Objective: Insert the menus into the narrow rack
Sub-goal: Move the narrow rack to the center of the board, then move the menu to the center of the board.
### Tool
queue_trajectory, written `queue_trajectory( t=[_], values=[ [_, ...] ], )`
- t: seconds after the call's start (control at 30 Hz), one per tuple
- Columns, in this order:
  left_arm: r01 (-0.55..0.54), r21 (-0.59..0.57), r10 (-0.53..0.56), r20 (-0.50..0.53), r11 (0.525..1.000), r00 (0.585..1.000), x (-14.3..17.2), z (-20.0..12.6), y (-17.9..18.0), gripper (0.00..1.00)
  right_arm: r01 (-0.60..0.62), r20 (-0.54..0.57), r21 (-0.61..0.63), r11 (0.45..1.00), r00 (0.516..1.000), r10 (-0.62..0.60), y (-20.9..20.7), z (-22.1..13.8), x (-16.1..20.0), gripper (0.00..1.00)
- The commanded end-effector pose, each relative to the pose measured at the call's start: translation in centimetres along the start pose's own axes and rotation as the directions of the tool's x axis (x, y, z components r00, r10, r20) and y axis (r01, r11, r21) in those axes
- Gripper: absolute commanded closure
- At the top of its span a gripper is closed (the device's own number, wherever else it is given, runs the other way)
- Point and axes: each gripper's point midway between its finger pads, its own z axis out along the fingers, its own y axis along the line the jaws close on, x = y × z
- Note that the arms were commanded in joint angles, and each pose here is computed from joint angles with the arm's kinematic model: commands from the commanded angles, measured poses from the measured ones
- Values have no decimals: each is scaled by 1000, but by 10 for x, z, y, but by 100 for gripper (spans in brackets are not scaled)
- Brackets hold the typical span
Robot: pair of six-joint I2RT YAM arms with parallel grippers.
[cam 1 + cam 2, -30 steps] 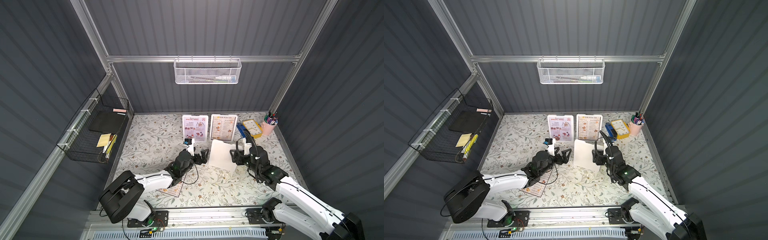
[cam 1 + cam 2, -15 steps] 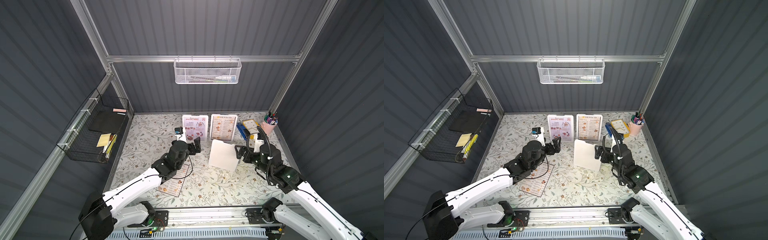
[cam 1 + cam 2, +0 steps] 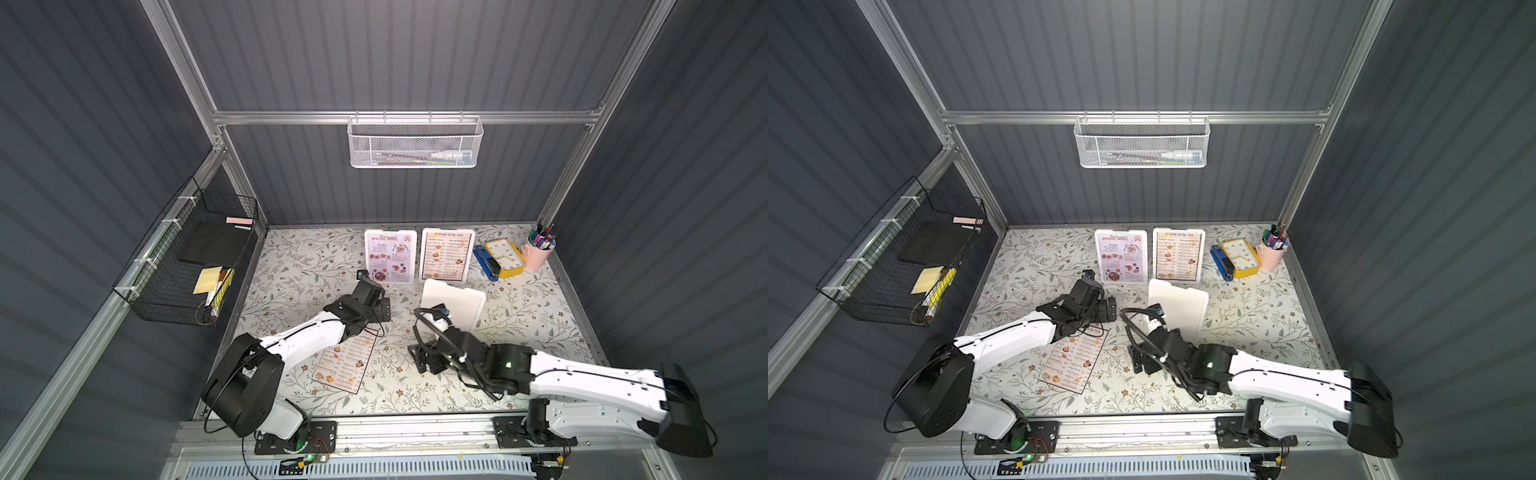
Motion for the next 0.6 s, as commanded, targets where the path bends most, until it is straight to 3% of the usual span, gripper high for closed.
queue_trajectory(
  t=[0.0, 0.1, 0.3, 0.4, 0.57],
  values=[
    [61, 36, -62, 10, 997, 998, -10, 5, 16, 1, -22, -32, -19, 1000, 999, 21, 31, 31, 10, 13],
    [108, 4, -108, 34, 994, 994, -17, 4, 33, 1, 33, -81, -59, 998, 996, -38, 66, 60, 22, 20],
    [201, 7, -201, 125, 980, 972, -42, -15, 62, 1, 119, -136, -204, 972, 980, -148, 138, 109, 44, 47],
    [274, -26, -270, 101, 961, 958, -31, -10, 80, 1, 175, -157, -278, 945, 962, -224, 179, 119, 61, 51],
    [357, -159, -352, 60, 920, 934, -13, 2, 112, 1, 215, -168, -346, 913, 944, -285, 217, 129, 82, 51]
  ],
)
